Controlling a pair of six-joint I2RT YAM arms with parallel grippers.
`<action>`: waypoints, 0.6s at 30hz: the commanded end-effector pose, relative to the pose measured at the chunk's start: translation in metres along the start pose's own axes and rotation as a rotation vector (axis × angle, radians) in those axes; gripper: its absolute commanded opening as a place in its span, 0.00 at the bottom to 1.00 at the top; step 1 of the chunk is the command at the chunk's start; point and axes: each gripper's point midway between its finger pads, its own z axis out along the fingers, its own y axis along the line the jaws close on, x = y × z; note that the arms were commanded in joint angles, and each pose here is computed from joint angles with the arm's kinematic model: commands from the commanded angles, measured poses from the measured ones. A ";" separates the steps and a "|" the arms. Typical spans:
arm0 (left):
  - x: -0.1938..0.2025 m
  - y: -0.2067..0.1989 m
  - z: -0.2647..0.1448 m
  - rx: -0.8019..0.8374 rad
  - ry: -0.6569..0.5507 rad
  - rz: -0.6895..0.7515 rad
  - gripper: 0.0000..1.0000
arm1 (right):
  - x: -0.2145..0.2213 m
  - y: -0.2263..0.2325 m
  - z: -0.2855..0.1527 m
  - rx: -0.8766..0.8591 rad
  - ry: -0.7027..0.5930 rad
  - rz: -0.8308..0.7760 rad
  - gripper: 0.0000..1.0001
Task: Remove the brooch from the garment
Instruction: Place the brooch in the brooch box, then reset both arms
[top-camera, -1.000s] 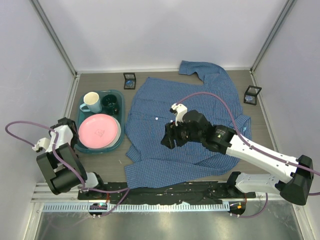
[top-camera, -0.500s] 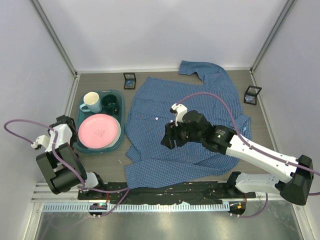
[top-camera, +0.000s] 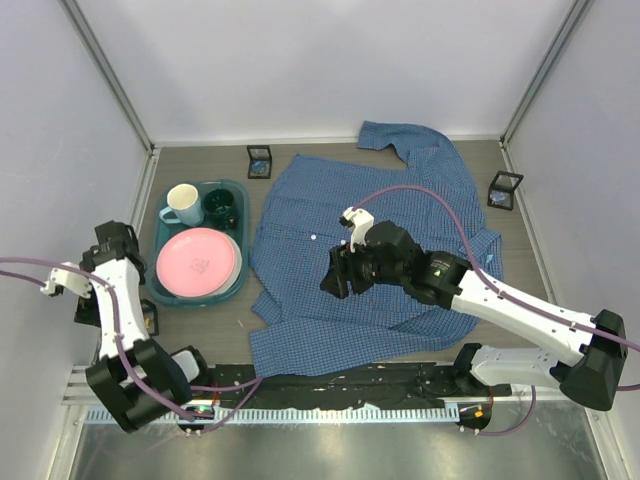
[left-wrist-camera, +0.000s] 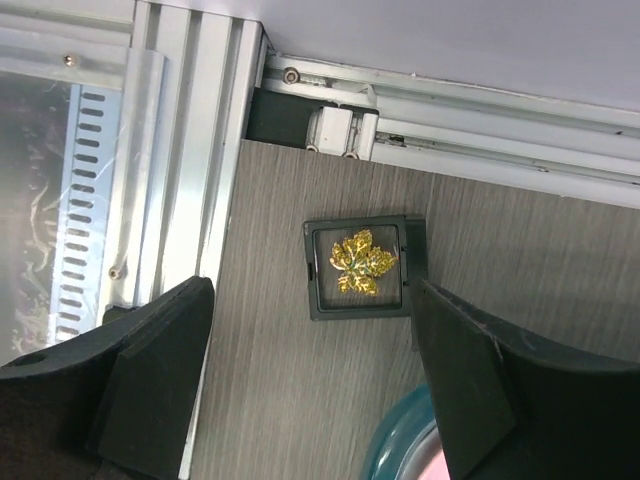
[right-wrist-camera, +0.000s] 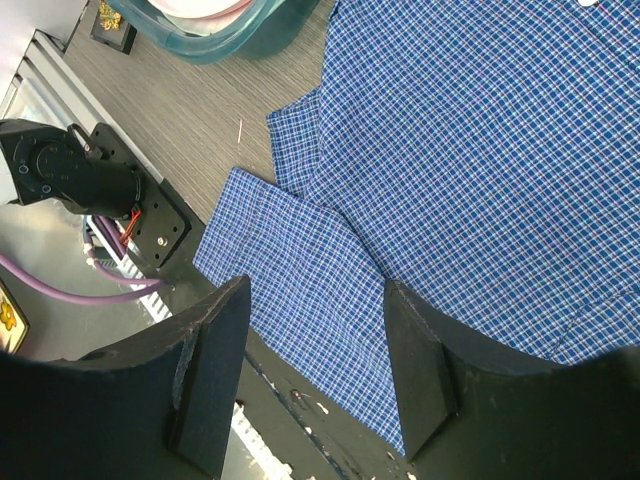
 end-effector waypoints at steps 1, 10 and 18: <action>-0.015 0.021 -0.028 0.024 0.026 -0.024 0.84 | -0.025 0.013 -0.008 -0.042 -0.077 0.003 0.61; -0.012 -0.079 -0.223 0.934 0.184 0.020 0.98 | -0.069 -0.090 -0.065 0.623 -0.214 -0.033 0.63; 0.068 -0.053 -0.465 1.718 0.273 0.461 1.00 | -0.107 -0.091 -0.165 0.707 -0.453 0.029 0.67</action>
